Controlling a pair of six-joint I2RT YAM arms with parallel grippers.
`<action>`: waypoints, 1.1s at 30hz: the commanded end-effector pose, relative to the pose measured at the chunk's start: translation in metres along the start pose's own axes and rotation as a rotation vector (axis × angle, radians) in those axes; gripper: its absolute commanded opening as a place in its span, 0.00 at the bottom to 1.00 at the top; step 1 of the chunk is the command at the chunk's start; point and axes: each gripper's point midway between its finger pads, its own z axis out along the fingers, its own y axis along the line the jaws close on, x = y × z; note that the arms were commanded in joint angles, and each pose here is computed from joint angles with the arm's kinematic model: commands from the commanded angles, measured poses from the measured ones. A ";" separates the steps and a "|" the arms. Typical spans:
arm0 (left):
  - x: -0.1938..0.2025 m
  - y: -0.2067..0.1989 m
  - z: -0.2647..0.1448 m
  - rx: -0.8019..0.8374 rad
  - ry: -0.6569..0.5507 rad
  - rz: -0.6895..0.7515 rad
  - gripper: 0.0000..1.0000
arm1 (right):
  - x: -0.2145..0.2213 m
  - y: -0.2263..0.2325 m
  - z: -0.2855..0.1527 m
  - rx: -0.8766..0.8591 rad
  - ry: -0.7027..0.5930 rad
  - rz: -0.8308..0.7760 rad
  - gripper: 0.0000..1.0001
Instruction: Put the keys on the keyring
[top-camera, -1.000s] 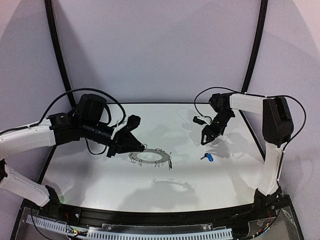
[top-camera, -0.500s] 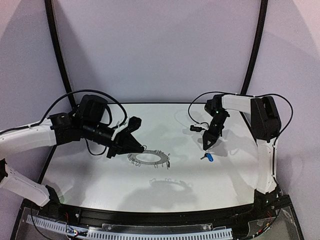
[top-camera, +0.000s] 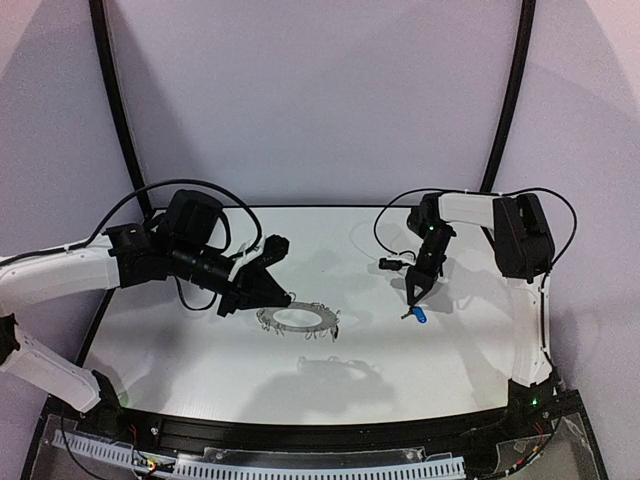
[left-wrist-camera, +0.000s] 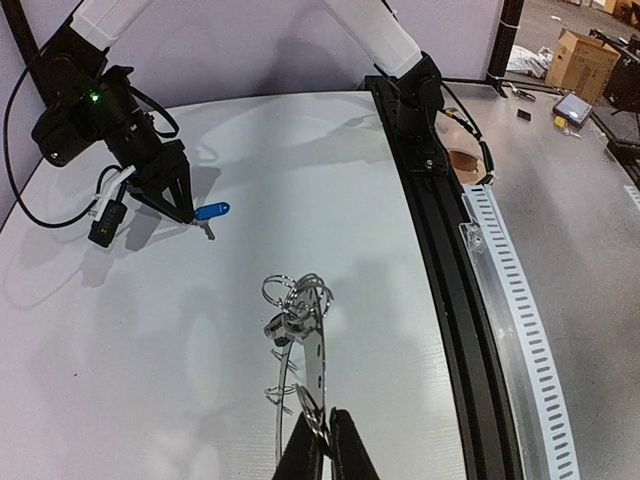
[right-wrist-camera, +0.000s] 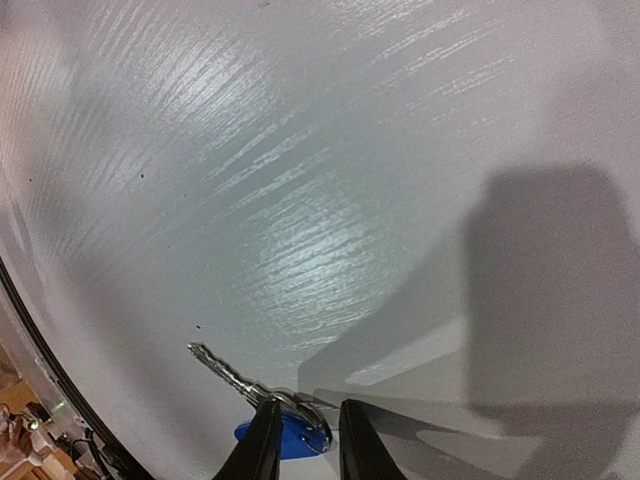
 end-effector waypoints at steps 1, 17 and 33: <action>-0.017 0.005 -0.005 -0.015 -0.033 0.031 0.01 | 0.006 0.000 0.005 -0.022 0.040 0.010 0.22; -0.018 0.009 -0.006 -0.041 -0.037 0.024 0.01 | -0.003 0.007 0.008 -0.023 0.019 0.001 0.03; -0.039 0.017 -0.013 -0.113 -0.152 0.037 0.01 | -0.083 0.078 -0.140 0.137 -0.863 0.045 0.00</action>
